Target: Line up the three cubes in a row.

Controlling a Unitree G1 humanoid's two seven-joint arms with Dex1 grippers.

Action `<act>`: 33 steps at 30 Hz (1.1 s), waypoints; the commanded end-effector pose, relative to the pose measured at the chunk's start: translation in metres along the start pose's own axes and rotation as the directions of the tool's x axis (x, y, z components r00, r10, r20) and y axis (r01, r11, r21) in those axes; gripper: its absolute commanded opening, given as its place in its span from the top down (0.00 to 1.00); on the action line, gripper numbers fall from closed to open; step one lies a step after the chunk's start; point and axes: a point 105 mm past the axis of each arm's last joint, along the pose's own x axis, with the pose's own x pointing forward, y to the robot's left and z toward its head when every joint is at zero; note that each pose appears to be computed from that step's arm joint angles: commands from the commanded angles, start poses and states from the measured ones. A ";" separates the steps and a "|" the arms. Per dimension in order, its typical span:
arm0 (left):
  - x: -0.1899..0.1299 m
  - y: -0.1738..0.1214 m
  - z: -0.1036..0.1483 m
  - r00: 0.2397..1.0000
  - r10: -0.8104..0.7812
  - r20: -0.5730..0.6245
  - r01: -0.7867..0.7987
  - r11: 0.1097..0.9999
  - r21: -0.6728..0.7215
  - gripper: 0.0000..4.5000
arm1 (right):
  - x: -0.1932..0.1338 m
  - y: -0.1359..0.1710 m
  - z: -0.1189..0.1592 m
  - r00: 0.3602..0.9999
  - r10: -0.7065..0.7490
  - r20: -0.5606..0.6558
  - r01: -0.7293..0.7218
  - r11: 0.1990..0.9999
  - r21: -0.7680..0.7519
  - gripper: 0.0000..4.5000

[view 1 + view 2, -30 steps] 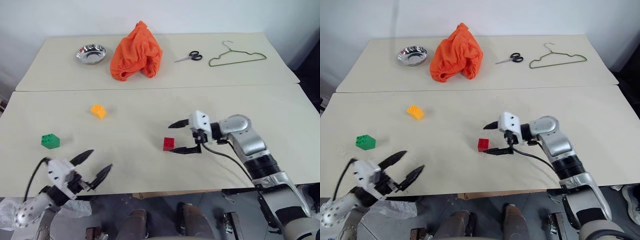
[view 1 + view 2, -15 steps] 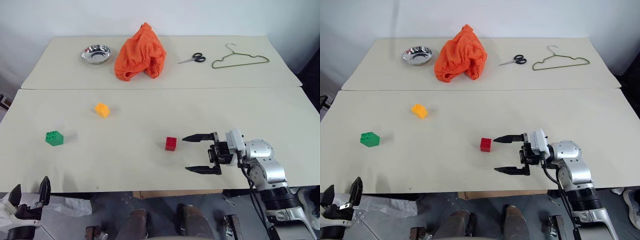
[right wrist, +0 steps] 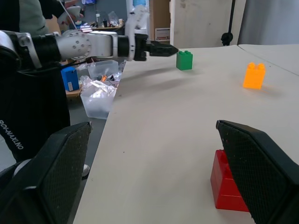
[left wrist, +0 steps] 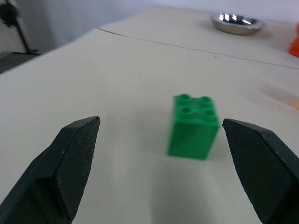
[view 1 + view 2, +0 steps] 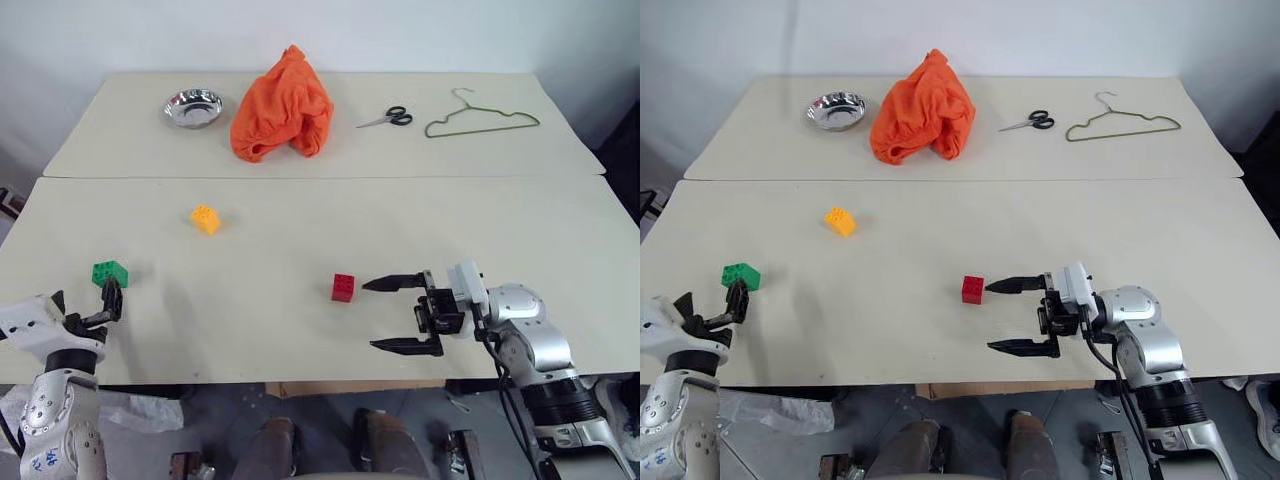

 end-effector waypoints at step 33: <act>-0.014 -0.193 -0.005 -0.218 -0.883 -0.415 0.935 -0.311 0.171 0.67 | -0.035 -0.007 0.019 0.942 -0.332 0.055 0.336 0.919 -0.207 0.00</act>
